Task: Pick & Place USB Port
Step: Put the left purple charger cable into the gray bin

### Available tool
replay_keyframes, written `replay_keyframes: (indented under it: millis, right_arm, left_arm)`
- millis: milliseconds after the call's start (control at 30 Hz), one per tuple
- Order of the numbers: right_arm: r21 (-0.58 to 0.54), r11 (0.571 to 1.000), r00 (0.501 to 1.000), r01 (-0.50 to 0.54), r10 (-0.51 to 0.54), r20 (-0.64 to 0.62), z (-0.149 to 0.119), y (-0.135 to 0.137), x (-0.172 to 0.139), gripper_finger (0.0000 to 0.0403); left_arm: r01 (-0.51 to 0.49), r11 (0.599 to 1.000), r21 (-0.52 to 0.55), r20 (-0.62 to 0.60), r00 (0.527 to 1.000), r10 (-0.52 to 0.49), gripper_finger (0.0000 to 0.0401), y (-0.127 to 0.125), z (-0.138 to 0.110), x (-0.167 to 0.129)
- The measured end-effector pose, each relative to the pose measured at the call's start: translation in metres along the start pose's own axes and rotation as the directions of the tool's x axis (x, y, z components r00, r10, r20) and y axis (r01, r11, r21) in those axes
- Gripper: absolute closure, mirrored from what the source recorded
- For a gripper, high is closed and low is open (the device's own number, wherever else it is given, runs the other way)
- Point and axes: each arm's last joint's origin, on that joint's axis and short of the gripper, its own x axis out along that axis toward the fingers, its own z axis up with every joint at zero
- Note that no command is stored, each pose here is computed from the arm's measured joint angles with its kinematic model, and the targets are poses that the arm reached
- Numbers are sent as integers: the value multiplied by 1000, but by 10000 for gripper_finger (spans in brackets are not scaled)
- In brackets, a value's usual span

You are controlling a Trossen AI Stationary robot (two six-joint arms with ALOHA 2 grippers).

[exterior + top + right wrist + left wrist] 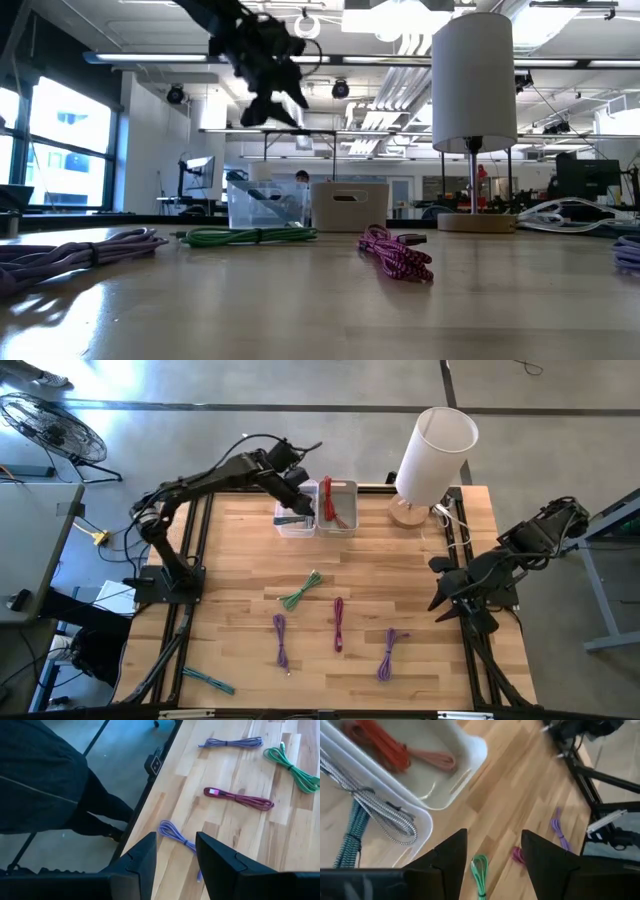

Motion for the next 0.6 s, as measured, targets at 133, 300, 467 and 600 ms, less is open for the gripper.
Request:
replay_keyframes:
  millis: [133, 300, 467, 600]
  right_arm:
    - [-1, 1000, 1000, -3, 3, 9, -1, 0, -3, 274]
    - [-5, 1000, 1000, -5, 5, 28, -3, 0, -8, 274]
    - [-13, 1000, 999, -9, 10, 46, -4, 0, -14, 274]
    - [-37, 999, 998, -10, 12, 54, -5, 0, -16, 274]
  left_arm:
    - [1, 997, 74, 84, 996, -7, 217, -31, -10, -32]
    - [12, 973, 232, 117, 992, -40, 217, -78, -41, -67]
    - [15, 914, 404, 155, 984, -85, 217, -127, -83, -95]
    - [-12, 865, 501, 183, 979, -93, 217, -159, -115, -102]
